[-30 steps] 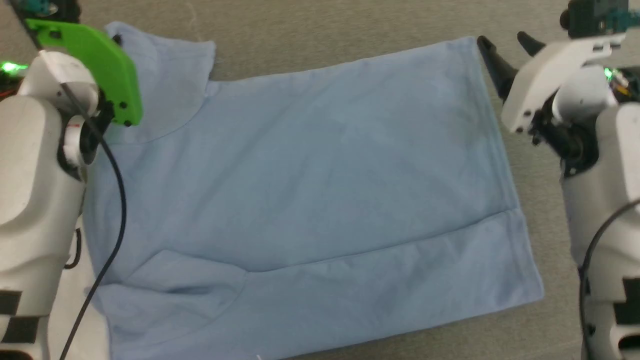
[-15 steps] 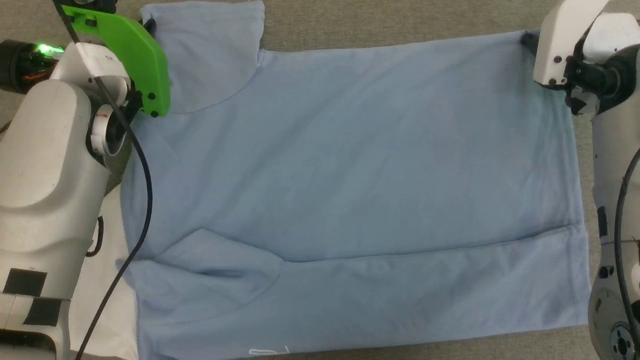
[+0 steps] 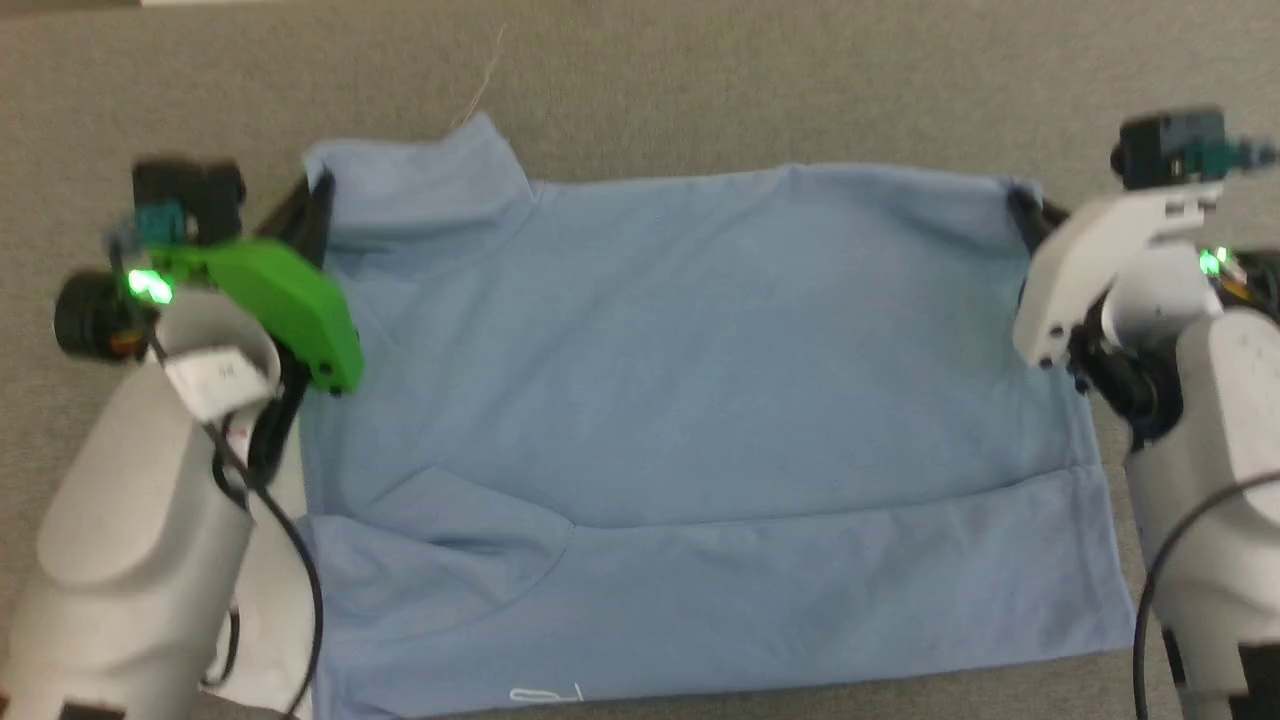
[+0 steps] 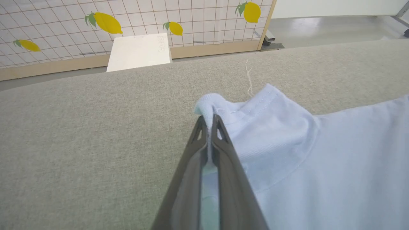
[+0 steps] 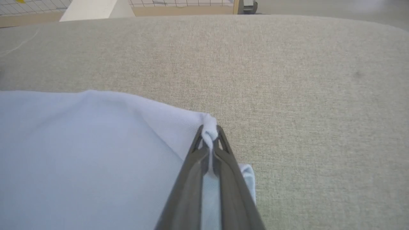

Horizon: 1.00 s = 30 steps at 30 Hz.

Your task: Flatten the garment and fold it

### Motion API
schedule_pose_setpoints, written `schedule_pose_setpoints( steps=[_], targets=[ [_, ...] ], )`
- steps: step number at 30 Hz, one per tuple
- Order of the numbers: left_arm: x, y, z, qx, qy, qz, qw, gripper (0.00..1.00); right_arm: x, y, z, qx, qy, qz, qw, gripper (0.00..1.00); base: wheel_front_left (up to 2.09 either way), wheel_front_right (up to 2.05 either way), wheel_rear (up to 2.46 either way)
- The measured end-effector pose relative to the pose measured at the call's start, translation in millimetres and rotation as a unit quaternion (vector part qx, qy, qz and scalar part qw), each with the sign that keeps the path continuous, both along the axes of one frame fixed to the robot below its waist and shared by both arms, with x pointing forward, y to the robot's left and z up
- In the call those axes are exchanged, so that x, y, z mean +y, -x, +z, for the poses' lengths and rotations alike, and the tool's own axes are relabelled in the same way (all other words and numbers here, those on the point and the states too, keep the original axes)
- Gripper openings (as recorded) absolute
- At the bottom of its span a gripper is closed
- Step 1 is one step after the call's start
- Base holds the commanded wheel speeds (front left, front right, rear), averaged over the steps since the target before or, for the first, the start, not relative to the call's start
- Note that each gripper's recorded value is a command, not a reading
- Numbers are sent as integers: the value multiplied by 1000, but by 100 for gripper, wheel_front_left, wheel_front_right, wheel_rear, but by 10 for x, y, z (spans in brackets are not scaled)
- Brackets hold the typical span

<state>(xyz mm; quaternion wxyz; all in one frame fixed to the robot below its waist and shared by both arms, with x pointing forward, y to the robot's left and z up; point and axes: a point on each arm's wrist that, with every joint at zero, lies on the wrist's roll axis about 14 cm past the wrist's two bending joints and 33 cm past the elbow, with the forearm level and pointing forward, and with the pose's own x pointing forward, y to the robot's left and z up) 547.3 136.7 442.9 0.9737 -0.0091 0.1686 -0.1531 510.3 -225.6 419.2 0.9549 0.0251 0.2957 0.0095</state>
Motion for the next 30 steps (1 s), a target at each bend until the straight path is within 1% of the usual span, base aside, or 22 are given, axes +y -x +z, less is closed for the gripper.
schedule_pose_setpoints(
  steps=[3,7,8,11,14,18,21,26,29,30],
  targets=[
    [25,271,118,-19,19,10,1000,0,-37,226,155,-48,-9,-5,999,0,0,0,0],
    [82,665,273,-35,86,47,995,0,-60,531,318,-99,-17,-10,995,0,0,0,0],
    [75,787,279,-32,101,53,993,0,-80,611,340,-104,-21,-14,994,0,0,0,0],
    [108,1105,246,-19,121,68,990,0,-154,837,318,-99,-22,-23,995,0,0,0,0],
    [148,1374,194,-2,143,84,986,0,-209,1044,233,-71,-16,-24,997,0,0,0,0],
    [213,1692,18,31,140,96,985,0,-221,1248,53,-11,-4,-11,1000,0,0,0,0],
    [196,1874,-154,66,138,96,984,0,-186,1338,-83,33,5,5,999,0,0,0,0],
    [176,2018,-440,118,127,97,980,0,-139,1488,-353,114,23,27,993,0,0,0,0],
    [151,2060,-554,137,123,95,978,0,-123,1508,-428,138,28,33,989,0,0,0,0],
    [147,2062,-574,142,123,95,978,0,-120,1510,-441,143,28,33,989,4,0,0,0]
  ],
)
